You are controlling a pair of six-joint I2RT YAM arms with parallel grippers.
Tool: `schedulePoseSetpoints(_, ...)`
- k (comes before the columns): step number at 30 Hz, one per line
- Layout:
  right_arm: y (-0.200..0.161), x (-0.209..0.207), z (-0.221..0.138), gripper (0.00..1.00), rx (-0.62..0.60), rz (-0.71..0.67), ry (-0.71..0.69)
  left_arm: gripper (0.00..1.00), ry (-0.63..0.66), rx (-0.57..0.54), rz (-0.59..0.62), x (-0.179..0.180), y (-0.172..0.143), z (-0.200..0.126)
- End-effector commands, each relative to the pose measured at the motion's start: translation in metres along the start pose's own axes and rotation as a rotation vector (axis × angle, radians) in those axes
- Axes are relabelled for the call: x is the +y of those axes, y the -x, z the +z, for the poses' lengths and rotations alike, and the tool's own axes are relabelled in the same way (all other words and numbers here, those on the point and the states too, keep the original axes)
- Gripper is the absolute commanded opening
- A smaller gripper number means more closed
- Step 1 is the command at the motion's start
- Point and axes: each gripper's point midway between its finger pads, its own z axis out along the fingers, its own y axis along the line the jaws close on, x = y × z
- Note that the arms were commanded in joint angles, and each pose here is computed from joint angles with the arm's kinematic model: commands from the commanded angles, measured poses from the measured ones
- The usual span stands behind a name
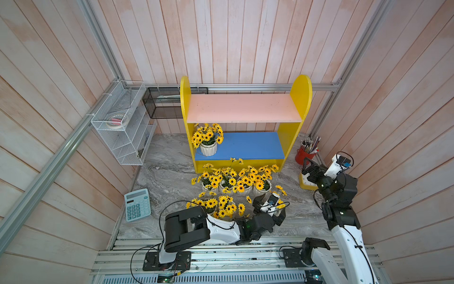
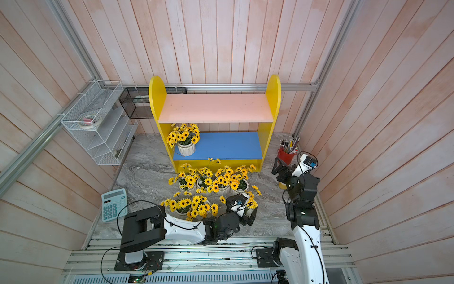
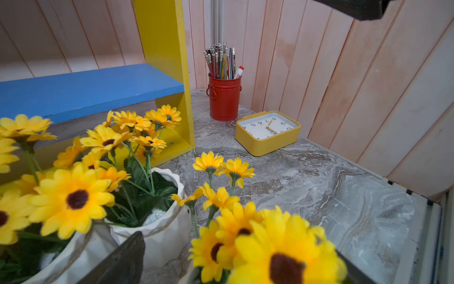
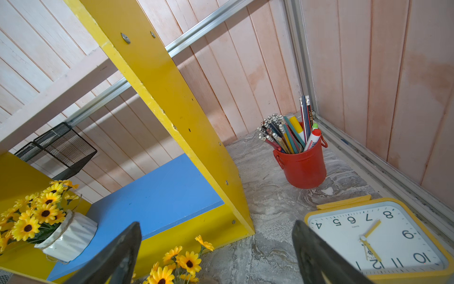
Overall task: Take the sunflower pots off the shelves
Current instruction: Place the sunflower pot at the center of the board.
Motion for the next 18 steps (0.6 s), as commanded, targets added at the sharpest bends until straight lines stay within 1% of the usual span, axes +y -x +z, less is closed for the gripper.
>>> schedulePoseSetpoints(1, 0.003, 0.007, -0.003, 0.96, 0.008, 0.0, 0.021, 1.0, 0.026, 0.002, 0.021, 0.004, 0.028, -0.012)
schedulePoseSetpoints(3, 0.0, 0.007, -0.002, 0.96, 0.021, 0.006, 0.022, 1.0, 0.029, 0.003, 0.028, 0.008, 0.04, -0.02)
schedulePoseSetpoints(5, -0.004, 0.008, -0.002, 0.93, 0.041, 0.012, 0.028, 1.0, 0.048, -0.004, 0.023, 0.016, 0.053, -0.028)
schedulePoseSetpoints(6, -0.007, 0.009, -0.001, 0.89, 0.051, 0.021, 0.034, 1.0, 0.069, -0.02, -0.005, 0.023, 0.064, -0.034)
schedulePoseSetpoints(8, -0.013, 0.009, -0.001, 0.78, 0.077, 0.046, 0.043, 1.0, 0.05, -0.07, -0.029, 0.028, 0.093, -0.048)
schedulePoseSetpoints(11, -0.027, 0.008, -0.002, 0.64, 0.144, 0.067, 0.04, 1.0, 0.075, -0.096, -0.018, 0.044, 0.132, -0.062)
schedulePoseSetpoints(12, -0.034, 0.006, -0.003, 0.6, 0.183, 0.07, 0.029, 1.0, 0.075, -0.089, -0.019, 0.053, 0.141, -0.065)
schedulePoseSetpoints(13, -0.039, 0.004, -0.005, 0.58, 0.219, 0.063, 0.016, 1.0, 0.077, -0.08, -0.033, 0.065, 0.149, -0.068)
schedulePoseSetpoints(15, -0.048, -0.001, -0.011, 0.49, 0.272, 0.063, -0.023, 1.0, 0.059, -0.043, -0.072, 0.089, 0.157, -0.073)
schedulePoseSetpoints(16, -0.047, -0.005, -0.014, 0.46, 0.283, 0.066, -0.057, 1.0, 0.067, -0.023, -0.101, 0.105, 0.158, -0.075)
schedulePoseSetpoints(18, -0.045, -0.008, -0.019, 0.45, 0.31, 0.065, -0.102, 1.0, 0.087, -0.001, -0.132, 0.13, 0.16, -0.083)
